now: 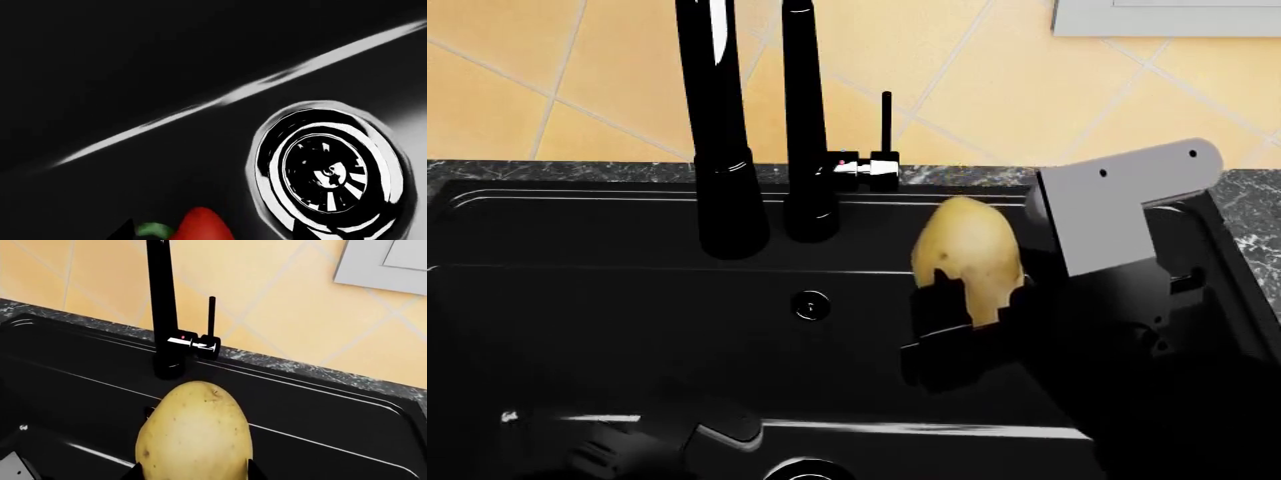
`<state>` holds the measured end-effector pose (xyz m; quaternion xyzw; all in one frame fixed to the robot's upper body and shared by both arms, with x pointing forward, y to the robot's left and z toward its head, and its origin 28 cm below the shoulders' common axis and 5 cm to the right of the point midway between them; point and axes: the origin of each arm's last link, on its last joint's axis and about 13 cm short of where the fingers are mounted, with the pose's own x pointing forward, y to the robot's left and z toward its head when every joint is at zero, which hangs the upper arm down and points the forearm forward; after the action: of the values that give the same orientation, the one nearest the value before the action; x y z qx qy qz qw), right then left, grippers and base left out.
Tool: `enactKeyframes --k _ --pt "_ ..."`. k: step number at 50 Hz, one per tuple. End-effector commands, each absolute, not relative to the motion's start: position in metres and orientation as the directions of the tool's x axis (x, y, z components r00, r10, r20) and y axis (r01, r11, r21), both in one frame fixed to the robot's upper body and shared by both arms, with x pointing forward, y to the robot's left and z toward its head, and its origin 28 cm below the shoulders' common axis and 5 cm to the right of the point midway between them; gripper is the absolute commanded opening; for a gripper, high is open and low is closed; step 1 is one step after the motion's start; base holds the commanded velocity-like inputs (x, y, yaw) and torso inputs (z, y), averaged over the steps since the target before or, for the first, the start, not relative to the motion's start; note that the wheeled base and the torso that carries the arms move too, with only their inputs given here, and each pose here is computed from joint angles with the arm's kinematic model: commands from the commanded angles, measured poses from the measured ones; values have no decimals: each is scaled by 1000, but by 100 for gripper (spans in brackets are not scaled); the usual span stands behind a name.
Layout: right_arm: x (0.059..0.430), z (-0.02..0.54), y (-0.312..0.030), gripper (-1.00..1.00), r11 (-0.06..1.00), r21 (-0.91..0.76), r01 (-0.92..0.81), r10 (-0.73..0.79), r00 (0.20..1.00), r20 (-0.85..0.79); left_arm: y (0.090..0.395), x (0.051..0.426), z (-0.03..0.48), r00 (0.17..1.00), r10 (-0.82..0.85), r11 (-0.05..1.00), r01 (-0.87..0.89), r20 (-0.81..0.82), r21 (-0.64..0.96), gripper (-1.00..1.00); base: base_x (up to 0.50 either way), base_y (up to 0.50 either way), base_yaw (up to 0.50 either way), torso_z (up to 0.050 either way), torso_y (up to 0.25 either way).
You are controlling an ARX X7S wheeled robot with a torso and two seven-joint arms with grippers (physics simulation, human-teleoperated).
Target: Pick the vegetables from the sink and place them on the cutting board.
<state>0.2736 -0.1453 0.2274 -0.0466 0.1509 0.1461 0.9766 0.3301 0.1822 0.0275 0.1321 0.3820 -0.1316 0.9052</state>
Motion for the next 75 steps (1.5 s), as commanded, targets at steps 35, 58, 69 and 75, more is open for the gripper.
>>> enactKeyframes --k 35,58,69,75 --pt "273 225 -146 -100 955 -37 -293 270 918 -292 181 312 36 723 -86 921 320 -685 221 -100 0 0 0 0 0" --pt "268 233 -151 -100 965 -27 -261 252 950 -184 211 287 146 940 -127 974 178 -317 140 -100 0 0 0 0 0" --pt "268 238 -153 -100 965 -34 -259 255 963 -86 223 275 193 975 -135 982 156 -179 108 -100 0 0 0 0 0" --pt "269 237 -156 -100 973 -11 -231 230 972 -57 231 267 211 984 -101 990 114 -147 84 -100 0 0 0 0 0"
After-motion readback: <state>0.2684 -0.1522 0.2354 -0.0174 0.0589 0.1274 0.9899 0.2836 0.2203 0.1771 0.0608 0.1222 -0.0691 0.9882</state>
